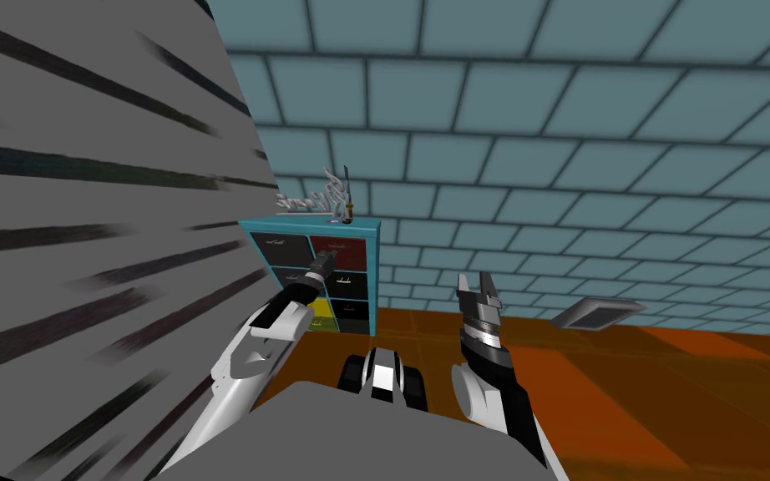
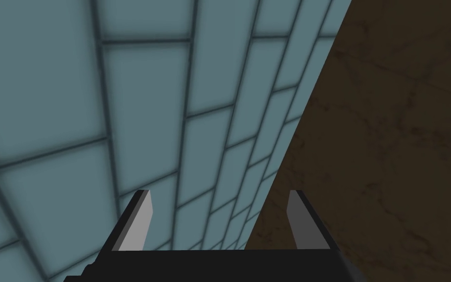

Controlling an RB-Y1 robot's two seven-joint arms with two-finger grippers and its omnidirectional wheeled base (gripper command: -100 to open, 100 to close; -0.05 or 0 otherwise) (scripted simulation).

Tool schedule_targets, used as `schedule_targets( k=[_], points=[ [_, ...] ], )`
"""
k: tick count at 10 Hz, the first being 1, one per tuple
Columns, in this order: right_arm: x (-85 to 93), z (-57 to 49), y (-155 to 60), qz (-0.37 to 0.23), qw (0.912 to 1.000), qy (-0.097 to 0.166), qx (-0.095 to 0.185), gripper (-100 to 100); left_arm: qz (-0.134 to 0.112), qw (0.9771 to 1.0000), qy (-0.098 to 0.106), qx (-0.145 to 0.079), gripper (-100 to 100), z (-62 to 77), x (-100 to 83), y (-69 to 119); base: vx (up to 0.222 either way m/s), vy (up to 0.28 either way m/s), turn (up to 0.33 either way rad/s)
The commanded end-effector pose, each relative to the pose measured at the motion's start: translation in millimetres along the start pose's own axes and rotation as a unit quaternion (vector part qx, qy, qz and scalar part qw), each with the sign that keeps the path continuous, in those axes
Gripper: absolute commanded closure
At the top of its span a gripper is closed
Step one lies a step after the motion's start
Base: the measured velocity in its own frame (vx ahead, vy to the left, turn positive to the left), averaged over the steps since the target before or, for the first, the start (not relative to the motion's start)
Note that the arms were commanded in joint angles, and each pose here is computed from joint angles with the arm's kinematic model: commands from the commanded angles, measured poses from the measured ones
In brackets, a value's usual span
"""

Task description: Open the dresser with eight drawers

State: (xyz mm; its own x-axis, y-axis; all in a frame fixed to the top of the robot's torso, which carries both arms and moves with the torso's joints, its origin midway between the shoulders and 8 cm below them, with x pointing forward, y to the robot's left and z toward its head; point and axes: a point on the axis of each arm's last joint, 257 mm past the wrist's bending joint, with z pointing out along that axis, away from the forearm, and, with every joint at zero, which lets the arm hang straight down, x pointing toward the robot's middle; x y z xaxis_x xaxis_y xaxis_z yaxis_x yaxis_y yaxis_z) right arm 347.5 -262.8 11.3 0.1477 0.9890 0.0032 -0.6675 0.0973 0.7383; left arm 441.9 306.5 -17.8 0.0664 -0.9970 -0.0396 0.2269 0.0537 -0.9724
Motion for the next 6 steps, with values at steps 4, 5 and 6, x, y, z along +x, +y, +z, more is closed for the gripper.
schedule_targets(
  k=[4,5,6],
  points=[
    [0.0,0.0,0,0.0,1.0,0.0,0.0,0,0.002,0.9998,0.002,-0.017,-100,-12.1,1.1,-10.1,0.034,-0.022,0.008],
    [0.0,0.0,0,0.0,1.0,0.0,0.0,0,0.003,0.9997,0.001,-0.023,-100,-14.0,0.5,-8.8,0.033,-0.018,0.006],
    [0.0,0.0,0,0.0,1.0,0.0,0.0,0,0.003,0.9996,0.002,-0.028,-100,-16.6,0.5,-9.9,0.035,-0.019,0.01]
  ],
)
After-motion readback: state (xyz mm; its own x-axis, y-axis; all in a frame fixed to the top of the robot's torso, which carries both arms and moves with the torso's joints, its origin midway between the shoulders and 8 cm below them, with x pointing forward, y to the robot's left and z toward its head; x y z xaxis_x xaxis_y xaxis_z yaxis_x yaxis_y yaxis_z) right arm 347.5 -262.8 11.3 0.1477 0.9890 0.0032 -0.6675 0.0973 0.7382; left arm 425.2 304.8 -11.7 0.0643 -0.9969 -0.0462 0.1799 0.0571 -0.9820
